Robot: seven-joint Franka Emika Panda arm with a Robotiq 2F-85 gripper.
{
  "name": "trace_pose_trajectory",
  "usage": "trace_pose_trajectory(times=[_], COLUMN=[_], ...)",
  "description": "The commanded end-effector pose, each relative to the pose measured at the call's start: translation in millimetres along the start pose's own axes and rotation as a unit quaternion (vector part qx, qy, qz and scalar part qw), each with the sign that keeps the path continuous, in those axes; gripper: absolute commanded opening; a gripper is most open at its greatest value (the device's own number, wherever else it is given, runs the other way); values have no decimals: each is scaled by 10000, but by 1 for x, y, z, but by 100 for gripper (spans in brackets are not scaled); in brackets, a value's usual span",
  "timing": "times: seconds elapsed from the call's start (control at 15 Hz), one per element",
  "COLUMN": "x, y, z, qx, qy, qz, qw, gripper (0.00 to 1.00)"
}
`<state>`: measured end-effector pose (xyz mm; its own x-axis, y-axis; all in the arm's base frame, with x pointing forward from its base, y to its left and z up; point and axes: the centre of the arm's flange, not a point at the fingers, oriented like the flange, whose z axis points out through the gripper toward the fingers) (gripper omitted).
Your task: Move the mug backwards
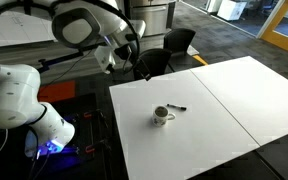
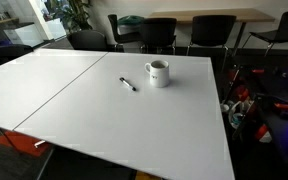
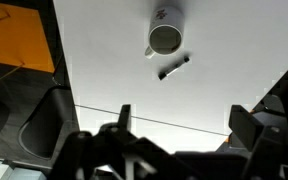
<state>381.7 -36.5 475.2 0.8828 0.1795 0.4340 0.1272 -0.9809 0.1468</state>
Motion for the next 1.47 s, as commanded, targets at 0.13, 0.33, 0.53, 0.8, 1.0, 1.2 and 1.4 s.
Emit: trace_pose_trajectory(times=[0.13, 0.33, 0.53, 0.8, 1.0, 1.2, 1.4], x=[8, 5, 3, 5, 4, 4, 2], y=[12, 14, 15, 20, 25, 31, 37], z=[57, 87, 114, 145, 163, 181, 197], qx=[-282, -175, -119, -61, 36, 71, 221], qy=[-209, -625, -929, -1110, -1190, -1135, -1052], qz=[710, 1032, 1186, 1232, 1166, 977, 842], qw=[9969, 9925, 9885, 9861, 9860, 9887, 9906], gripper=[100, 100, 100, 100, 100, 100, 100])
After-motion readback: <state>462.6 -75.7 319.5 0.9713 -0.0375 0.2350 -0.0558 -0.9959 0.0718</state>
